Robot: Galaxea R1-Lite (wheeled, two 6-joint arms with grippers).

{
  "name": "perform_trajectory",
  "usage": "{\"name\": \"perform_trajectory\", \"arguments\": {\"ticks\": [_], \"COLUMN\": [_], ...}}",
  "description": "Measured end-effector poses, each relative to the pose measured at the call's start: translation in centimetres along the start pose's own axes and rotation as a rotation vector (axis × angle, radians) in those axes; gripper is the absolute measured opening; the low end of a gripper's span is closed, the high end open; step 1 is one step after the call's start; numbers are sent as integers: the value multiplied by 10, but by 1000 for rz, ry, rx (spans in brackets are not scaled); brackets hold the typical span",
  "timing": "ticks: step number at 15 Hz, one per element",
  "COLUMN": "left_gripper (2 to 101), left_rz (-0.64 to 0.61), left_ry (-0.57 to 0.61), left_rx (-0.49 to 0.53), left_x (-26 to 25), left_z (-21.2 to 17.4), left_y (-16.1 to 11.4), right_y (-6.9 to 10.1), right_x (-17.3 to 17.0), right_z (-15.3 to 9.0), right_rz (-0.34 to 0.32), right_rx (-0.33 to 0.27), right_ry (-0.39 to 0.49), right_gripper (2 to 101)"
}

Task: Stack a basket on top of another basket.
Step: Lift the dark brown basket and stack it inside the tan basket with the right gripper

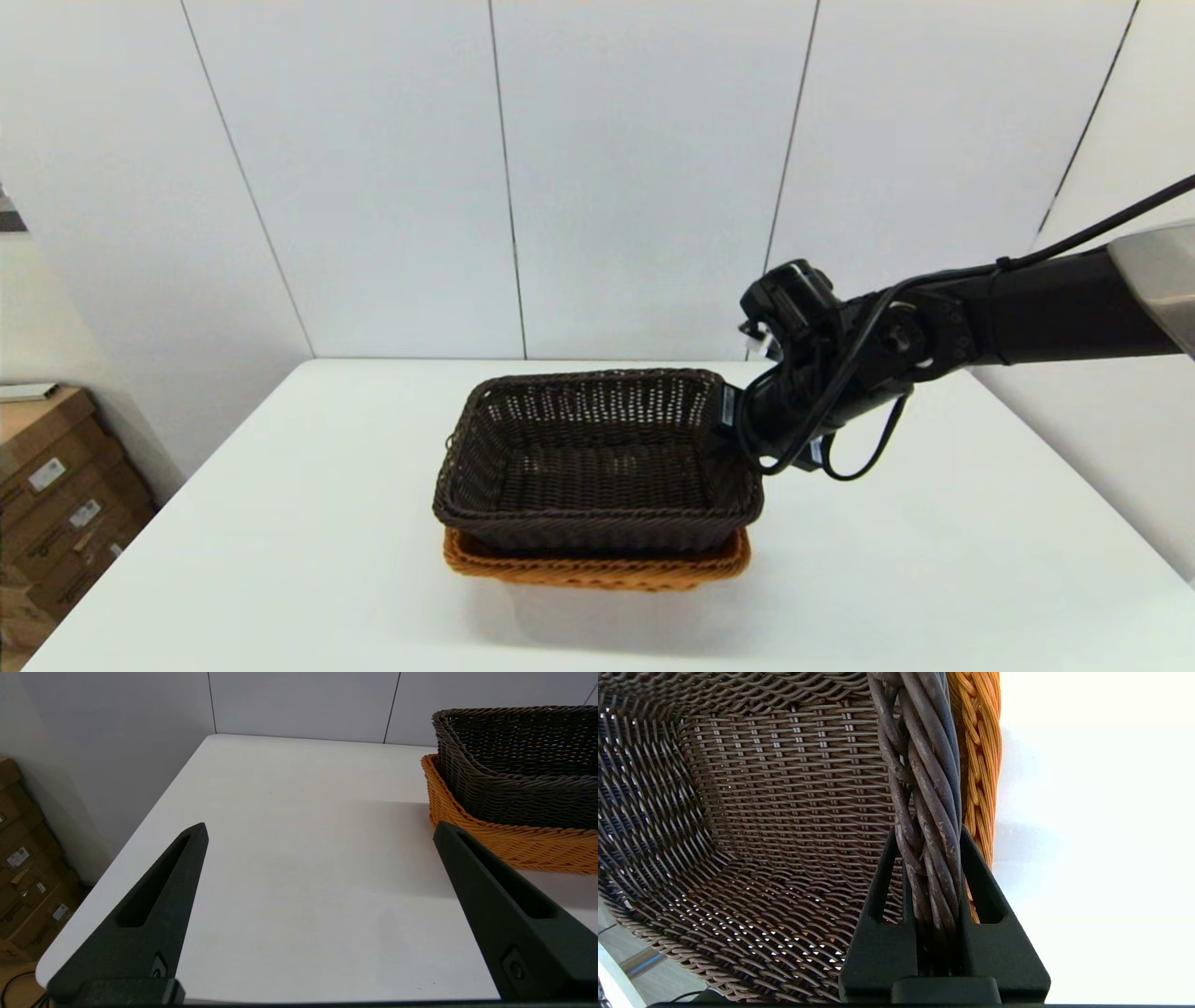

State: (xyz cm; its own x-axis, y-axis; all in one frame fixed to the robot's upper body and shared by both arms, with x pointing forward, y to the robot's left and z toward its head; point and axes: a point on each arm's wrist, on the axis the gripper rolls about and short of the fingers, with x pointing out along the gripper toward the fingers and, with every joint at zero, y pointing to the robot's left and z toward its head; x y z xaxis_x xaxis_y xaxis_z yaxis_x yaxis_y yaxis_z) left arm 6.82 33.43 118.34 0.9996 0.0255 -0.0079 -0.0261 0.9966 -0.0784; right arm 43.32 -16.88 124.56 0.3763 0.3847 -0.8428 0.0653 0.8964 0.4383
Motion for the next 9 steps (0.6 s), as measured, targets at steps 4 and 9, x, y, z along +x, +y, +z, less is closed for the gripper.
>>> {"name": "perform_trajectory", "arguments": {"ticks": [4, 9], "left_gripper": [978, 978], "left_rz": [0, 0], "left_ry": [0, 0], "left_rx": [0, 0], "left_x": [0, 0], "left_z": [0, 0], "left_y": [0, 0], "right_y": [-1, -2], "right_x": [2, 3], "right_z": [-1, 0], "right_rz": [-4, -4], "right_rx": [1, 0], "right_ry": [4, -7], "right_gripper": [144, 424]}}
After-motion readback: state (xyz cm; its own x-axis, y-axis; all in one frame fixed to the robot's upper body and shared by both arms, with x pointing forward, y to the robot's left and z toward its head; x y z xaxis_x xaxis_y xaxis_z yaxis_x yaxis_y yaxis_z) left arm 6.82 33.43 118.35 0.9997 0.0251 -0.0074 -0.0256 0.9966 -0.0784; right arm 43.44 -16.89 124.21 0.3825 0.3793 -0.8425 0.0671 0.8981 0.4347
